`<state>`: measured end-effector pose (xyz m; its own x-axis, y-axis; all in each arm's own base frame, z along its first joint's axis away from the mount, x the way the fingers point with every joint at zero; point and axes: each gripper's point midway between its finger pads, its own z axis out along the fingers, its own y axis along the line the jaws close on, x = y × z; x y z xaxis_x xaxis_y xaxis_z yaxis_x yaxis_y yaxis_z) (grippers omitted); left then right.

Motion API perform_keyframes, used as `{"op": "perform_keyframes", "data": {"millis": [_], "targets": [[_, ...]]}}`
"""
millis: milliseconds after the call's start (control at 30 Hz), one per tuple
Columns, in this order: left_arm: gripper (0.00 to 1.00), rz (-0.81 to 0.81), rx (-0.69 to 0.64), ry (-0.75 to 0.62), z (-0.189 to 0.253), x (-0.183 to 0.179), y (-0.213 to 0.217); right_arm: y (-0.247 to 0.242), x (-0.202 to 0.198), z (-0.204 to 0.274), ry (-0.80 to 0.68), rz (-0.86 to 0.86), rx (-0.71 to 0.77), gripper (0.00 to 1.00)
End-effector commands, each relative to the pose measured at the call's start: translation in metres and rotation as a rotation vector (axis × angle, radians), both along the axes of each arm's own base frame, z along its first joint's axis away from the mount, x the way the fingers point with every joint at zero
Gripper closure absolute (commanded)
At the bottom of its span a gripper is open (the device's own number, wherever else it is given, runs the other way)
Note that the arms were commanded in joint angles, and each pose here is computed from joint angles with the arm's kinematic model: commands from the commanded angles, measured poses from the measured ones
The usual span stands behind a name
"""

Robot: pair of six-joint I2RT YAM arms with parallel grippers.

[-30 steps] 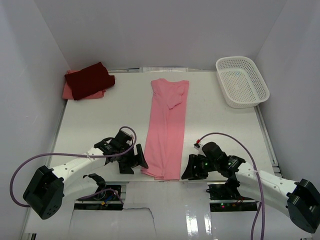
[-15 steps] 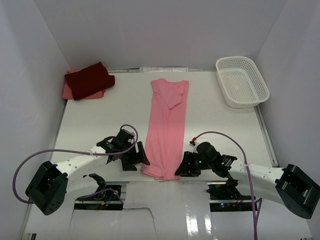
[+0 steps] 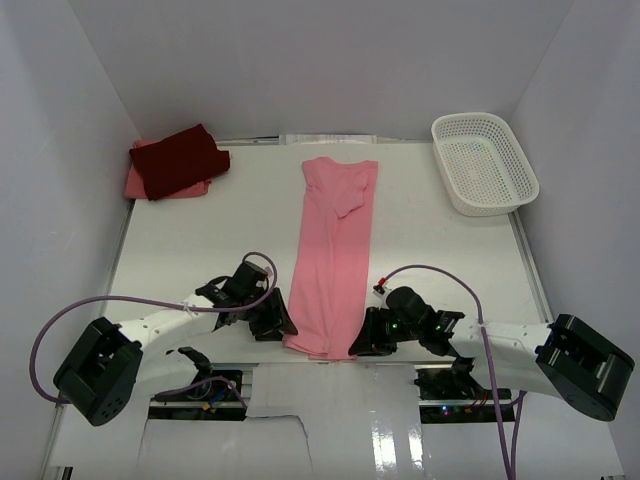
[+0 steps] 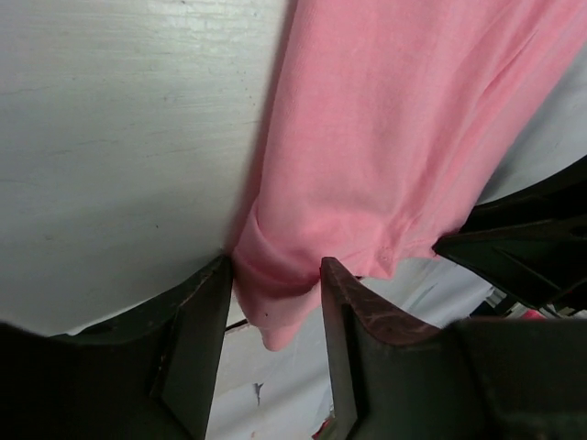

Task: Fold and stack the t-shirts
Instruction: Rotate the tshirt 90 degrees, then grab the bottom of the folded rectangular tshirt with both arms

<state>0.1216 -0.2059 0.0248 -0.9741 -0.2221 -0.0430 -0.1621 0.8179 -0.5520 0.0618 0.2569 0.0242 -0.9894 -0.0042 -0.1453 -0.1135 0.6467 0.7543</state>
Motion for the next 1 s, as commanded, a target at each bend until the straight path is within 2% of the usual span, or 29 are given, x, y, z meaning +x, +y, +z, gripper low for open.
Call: {"op": "perform_keyframes", "data": {"millis": [0, 67, 133, 167, 267, 467, 500, 567, 633, 833, 967], "targets": [[0.47, -0.002, 0.068, 0.027, -0.023, -0.009, 0.015, -0.002, 0.003, -0.004, -0.015, -0.015, -0.030, 0.71], [0.56, -0.009, 0.066, 0.031, -0.024, -0.009, 0.013, -0.004, 0.003, -0.005, -0.017, -0.016, -0.041, 0.77], [0.66, -0.015, 0.064, 0.037, -0.026, -0.010, 0.012, -0.003, 0.004, -0.003, -0.023, -0.017, -0.043, 0.88], [0.77, -0.015, 0.063, 0.038, -0.026, -0.009, 0.012, -0.004, 0.004, -0.003, -0.022, -0.018, -0.046, 0.92], [0.88, -0.033, 0.041, 0.037, -0.022, -0.010, 0.008, -0.004, 0.005, 0.001, -0.028, -0.016, -0.056, 0.92], [0.92, -0.058, -0.014, 0.034, 0.007, -0.001, -0.008, 0.009, 0.021, 0.035, -0.119, 0.022, -0.013, 0.92], [0.92, -0.064, -0.042, 0.004, 0.023, 0.010, -0.017, 0.004, 0.017, 0.031, -0.096, 0.037, -0.051, 0.92], [0.92, -0.060, -0.007, 0.001, 0.028, 0.019, -0.018, 0.008, 0.027, 0.040, -0.134, 0.043, -0.053, 0.92], [0.93, -0.066, 0.008, -0.051, 0.042, 0.038, -0.025, 0.007, 0.035, 0.044, -0.148, 0.036, -0.049, 0.92], [0.93, -0.038, 0.035, -0.089, 0.045, 0.083, -0.033, -0.006, 0.089, 0.063, -0.241, -0.035, -0.061, 0.92], [0.93, -0.011, 0.051, -0.172, 0.059, 0.132, -0.034, -0.016, 0.129, 0.073, -0.299, -0.074, -0.084, 0.92]]}}
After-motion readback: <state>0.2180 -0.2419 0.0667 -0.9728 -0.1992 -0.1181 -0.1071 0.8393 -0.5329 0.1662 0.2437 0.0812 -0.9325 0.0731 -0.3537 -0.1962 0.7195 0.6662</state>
